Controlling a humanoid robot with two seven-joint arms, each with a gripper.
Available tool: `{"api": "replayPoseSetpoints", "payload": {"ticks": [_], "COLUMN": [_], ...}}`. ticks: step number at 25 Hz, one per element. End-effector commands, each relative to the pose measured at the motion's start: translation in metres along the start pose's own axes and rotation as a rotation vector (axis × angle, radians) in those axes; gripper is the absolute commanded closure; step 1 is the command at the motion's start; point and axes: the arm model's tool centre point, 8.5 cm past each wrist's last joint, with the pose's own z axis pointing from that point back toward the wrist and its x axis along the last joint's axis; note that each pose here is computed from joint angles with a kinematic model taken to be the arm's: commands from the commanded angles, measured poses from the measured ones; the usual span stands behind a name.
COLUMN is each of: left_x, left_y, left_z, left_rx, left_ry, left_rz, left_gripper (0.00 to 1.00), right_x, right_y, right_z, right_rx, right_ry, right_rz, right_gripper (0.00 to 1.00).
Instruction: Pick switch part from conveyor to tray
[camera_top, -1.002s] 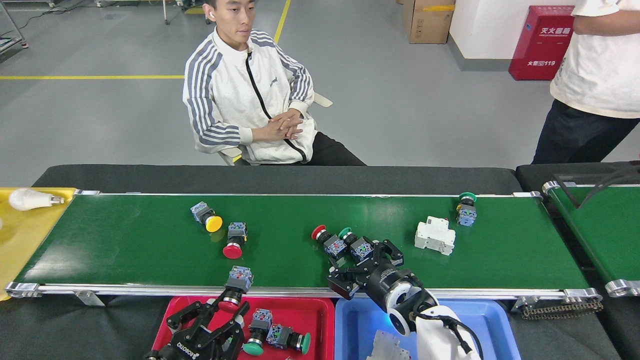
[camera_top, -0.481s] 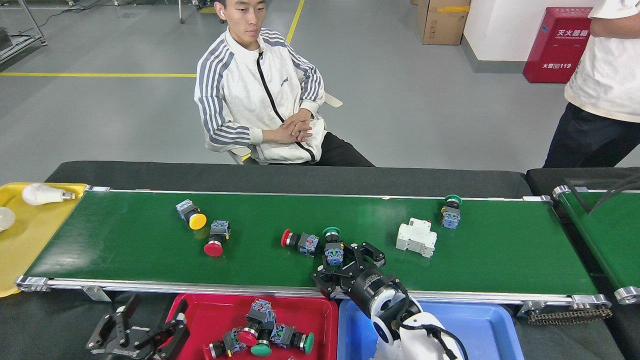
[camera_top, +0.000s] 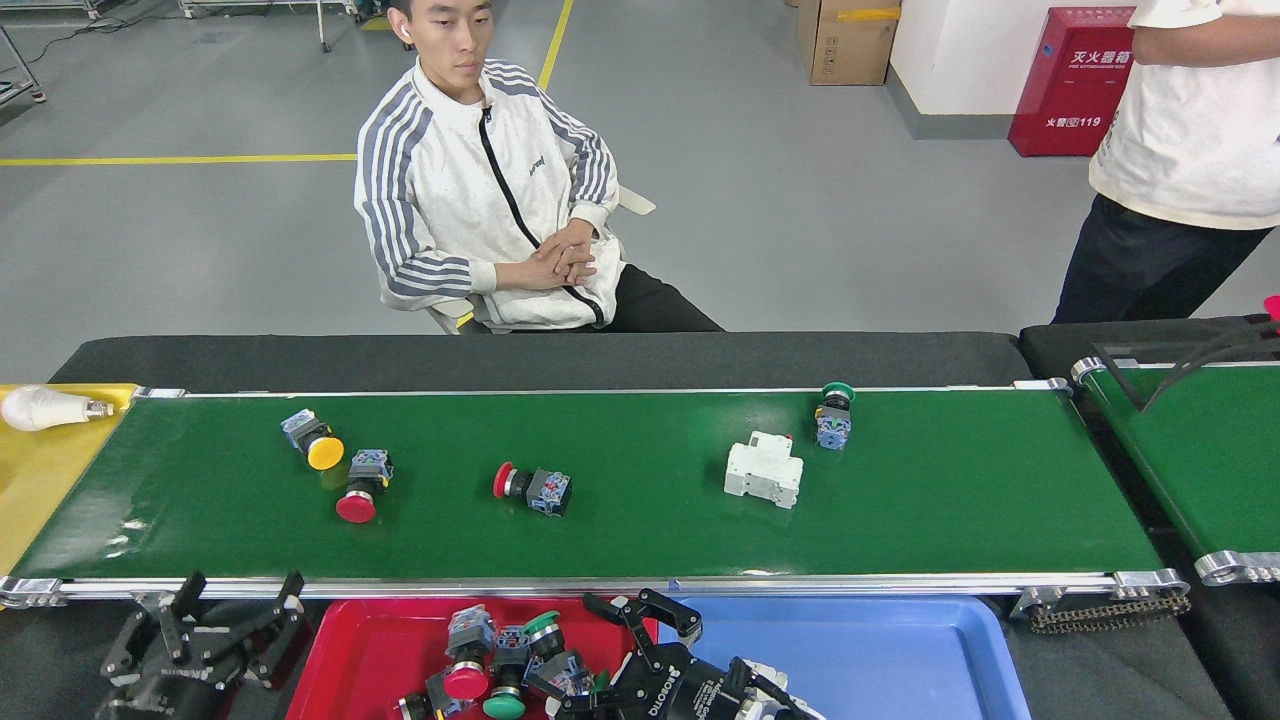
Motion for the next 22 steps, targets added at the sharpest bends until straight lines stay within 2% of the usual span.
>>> {"api": "replayPoseSetpoints", "payload": {"ticks": [1,4,6,8,11,18,20,22], "left_x": [-0.009,-0.015,-0.017,-0.02,-0.039,-0.092,-0.098,-0.098], "left_y": [0.001,-0.009,-0.013,-0.015,-0.016,-0.024,-0.026,-0.029], "left_z": [-0.004,-0.004,-0.007,-0.012,-0.025,-0.046,-0.049,-0.049], "left_rx": [-0.004,-0.035,-0.049,-0.055,-0.079,-0.132,-0.13,-0.112], "left_ry": [0.0,0.006,0.019,0.035,0.113,0.319,0.333,0.322], "left_rz": [-0.015,-0.011,0.002,0.016,0.024,0.043,0.041,0.045], "left_gripper": [0.0,0.0,0.0,0.0,0.0,0.04,0.14,0.49], "right_x": [-0.04,-0.089,-0.121,-0.141,-0.147,-0.148,-0.146,-0.142], "right_y": [-0.009,-0.002,0.001,0.003,0.006,-0.002,-0.001,0.002], "right_z": [0.023,0.079,0.123,0.149,0.16,0.153,0.15,0.149], "right_rx": [-0.054,-0.133,-0.18,-0.175,-0.16,-0.175,-0.174,-0.164], "right_ry": [0.192,0.433,0.591,0.674,0.696,0.674,0.665,0.654], "right_rz": [-0.034,-0.088,-0.081,-0.072,-0.064,-0.05,-0.051,-0.055], "right_gripper": [0.0,0.0,0.0,0.0,0.0,0.0,0.0,0.0]}}
